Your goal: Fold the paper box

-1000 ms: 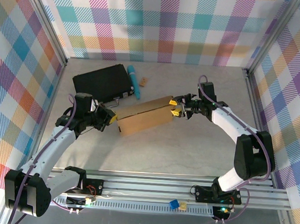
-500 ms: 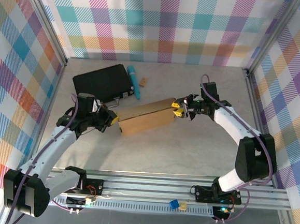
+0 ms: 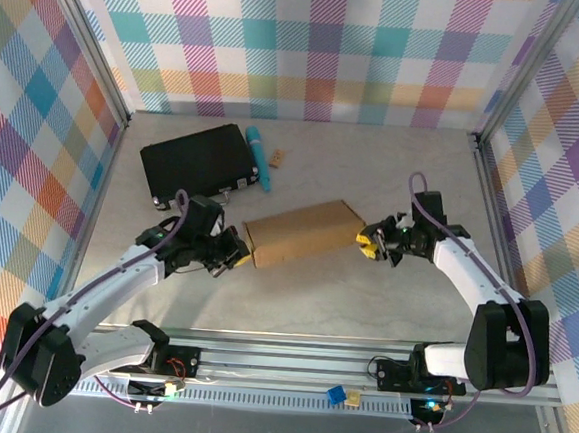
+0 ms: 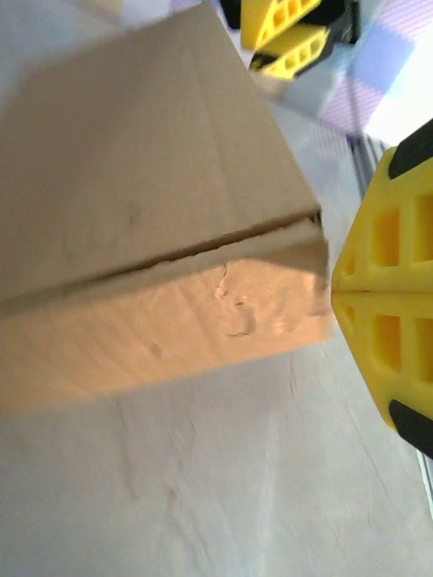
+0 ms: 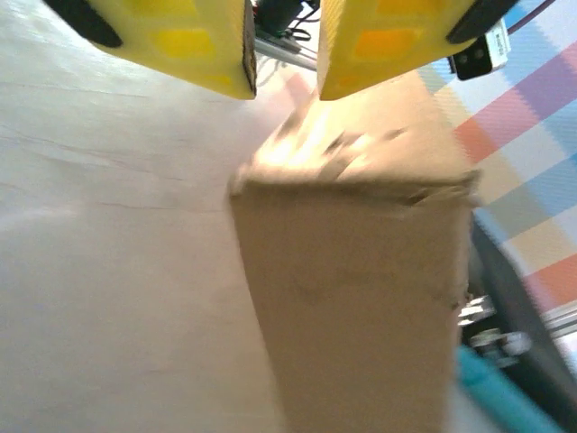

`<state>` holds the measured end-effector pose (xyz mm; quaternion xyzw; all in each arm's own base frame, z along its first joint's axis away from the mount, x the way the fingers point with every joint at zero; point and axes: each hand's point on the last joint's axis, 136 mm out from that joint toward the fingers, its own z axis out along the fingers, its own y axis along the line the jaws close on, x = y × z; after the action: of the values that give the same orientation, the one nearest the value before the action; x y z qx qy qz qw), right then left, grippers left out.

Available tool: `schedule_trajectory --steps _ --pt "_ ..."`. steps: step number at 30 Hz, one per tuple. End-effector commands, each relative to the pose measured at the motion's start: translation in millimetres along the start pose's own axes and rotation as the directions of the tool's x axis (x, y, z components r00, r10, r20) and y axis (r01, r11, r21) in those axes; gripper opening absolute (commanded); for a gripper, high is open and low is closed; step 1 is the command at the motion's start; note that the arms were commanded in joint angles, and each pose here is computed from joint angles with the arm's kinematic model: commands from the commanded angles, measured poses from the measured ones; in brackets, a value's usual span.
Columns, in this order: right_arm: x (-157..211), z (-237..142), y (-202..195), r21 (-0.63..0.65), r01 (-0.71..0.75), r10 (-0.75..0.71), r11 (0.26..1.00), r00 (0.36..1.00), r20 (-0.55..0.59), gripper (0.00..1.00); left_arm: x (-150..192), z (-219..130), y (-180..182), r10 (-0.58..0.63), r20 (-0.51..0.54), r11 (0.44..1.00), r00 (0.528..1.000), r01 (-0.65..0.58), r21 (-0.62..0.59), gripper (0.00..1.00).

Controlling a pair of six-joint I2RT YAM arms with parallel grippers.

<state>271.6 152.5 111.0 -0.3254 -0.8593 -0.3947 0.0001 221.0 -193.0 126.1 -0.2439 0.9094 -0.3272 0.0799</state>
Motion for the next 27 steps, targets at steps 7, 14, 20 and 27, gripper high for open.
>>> schedule_trajectory --steps 7,14,20,27 --pt "-10 21 -43 0.14 -0.02 0.023 0.99 0.999 -0.023 0.43 -2 23 21 0.049 -0.003 0.986 0.999 -0.049 -0.16 0.17" --pt "-30 -59 1 0.18 0.156 -0.204 0.971 0.936 0.288 1.0 -35 -54 -8 0.141 0.186 0.979 0.973 -0.108 -0.175 0.81" --pt "-47 -162 22 0.362 0.184 -0.379 0.914 0.705 0.6 0.99 -77 -133 -9 0.318 0.422 0.924 0.849 -0.179 -0.337 1.0" --pt "-78 -211 -25 0.515 0.11 -0.525 0.85 0.264 0.809 0.99 -115 -227 84 0.545 0.67 0.694 0.504 0.176 -0.698 1.0"
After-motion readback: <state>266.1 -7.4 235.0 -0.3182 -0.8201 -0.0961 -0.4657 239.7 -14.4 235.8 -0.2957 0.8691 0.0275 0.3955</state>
